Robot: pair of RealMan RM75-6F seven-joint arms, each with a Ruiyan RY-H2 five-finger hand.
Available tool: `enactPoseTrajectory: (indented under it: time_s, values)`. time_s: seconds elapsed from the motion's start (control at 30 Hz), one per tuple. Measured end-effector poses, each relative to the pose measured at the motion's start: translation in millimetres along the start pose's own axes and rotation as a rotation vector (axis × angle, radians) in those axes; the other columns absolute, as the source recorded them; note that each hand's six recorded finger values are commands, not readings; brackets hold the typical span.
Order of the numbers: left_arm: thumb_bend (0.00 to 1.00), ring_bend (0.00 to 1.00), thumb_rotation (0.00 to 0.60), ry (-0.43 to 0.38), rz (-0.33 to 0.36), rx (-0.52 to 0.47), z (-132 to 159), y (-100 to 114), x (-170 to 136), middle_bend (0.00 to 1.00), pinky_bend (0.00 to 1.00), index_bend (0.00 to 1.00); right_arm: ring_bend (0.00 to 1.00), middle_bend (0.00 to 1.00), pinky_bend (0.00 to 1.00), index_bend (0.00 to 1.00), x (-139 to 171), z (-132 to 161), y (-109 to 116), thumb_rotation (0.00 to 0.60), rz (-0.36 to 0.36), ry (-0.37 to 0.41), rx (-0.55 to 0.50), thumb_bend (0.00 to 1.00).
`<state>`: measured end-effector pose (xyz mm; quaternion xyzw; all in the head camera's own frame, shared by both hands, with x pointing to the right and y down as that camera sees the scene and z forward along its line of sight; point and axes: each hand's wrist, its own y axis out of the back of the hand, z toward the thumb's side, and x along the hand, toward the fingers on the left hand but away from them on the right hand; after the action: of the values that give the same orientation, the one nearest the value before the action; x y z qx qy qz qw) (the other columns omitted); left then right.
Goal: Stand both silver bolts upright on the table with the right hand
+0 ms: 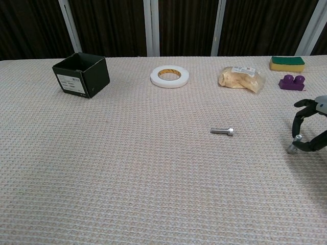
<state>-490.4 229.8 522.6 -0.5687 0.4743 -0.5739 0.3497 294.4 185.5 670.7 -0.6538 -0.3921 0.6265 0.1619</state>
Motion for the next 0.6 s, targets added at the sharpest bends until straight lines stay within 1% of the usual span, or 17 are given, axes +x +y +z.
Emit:
enactPoseTrajectory:
  time_s: [0.6]
  values:
    - [0.15,0.01,0.600,0.000,0.000,0.001,0.1,-0.2,0.1,0.15,0.05,0.17,0.04,0.00,0.02,0.52,0.3,-2.2,-0.8,0.600,0.013,-0.007,0.012,0.37]
